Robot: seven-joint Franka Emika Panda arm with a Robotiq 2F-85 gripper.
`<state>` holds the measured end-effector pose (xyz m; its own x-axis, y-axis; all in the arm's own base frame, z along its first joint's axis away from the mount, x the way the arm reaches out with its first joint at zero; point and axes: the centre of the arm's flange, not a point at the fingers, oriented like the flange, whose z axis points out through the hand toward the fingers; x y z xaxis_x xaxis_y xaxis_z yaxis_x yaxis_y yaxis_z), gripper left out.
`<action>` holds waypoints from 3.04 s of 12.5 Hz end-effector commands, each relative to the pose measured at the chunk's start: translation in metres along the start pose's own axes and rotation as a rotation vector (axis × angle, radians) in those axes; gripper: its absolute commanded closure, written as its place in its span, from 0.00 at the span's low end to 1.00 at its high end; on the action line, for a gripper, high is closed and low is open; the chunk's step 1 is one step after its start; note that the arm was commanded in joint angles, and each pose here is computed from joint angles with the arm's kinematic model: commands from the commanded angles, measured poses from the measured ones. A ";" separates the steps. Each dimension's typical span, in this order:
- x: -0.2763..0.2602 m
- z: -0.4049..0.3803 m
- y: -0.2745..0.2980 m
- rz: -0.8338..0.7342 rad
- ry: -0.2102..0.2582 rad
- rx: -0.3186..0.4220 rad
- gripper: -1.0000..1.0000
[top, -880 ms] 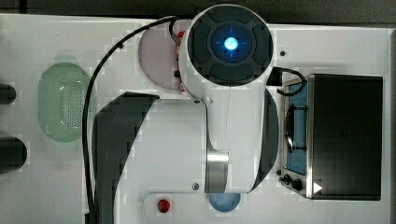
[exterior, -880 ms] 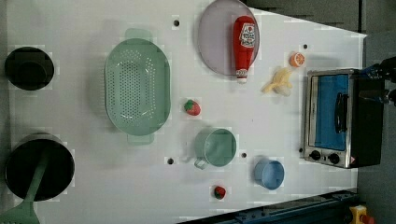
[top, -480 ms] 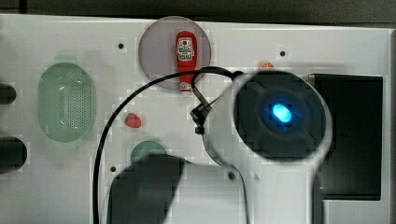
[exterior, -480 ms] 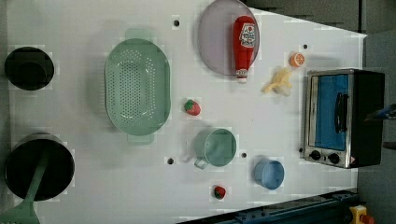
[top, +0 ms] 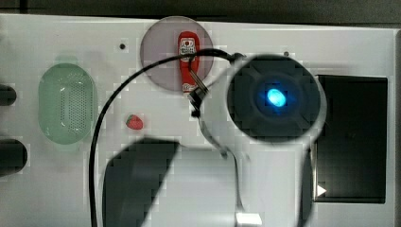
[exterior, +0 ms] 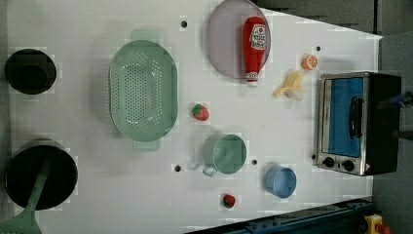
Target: Pick ketchup from plate and place it on table.
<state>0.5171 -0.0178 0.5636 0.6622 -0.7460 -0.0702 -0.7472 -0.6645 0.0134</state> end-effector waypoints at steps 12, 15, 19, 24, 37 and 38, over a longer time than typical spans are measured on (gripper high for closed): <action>0.064 0.235 -0.128 -0.679 -0.042 0.039 0.00; 0.078 0.275 -0.142 -0.763 -0.044 0.054 0.00; 0.086 0.320 -0.162 -0.768 -0.013 0.082 0.00; 0.102 0.371 -0.182 -0.822 0.129 0.100 0.00; 0.107 0.388 -0.196 -0.848 0.226 0.136 0.38; 0.110 0.377 -0.199 -0.840 0.242 0.145 0.38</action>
<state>0.7004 0.0287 0.1407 0.9888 -0.0654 0.1343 -0.0576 -0.9965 -0.0611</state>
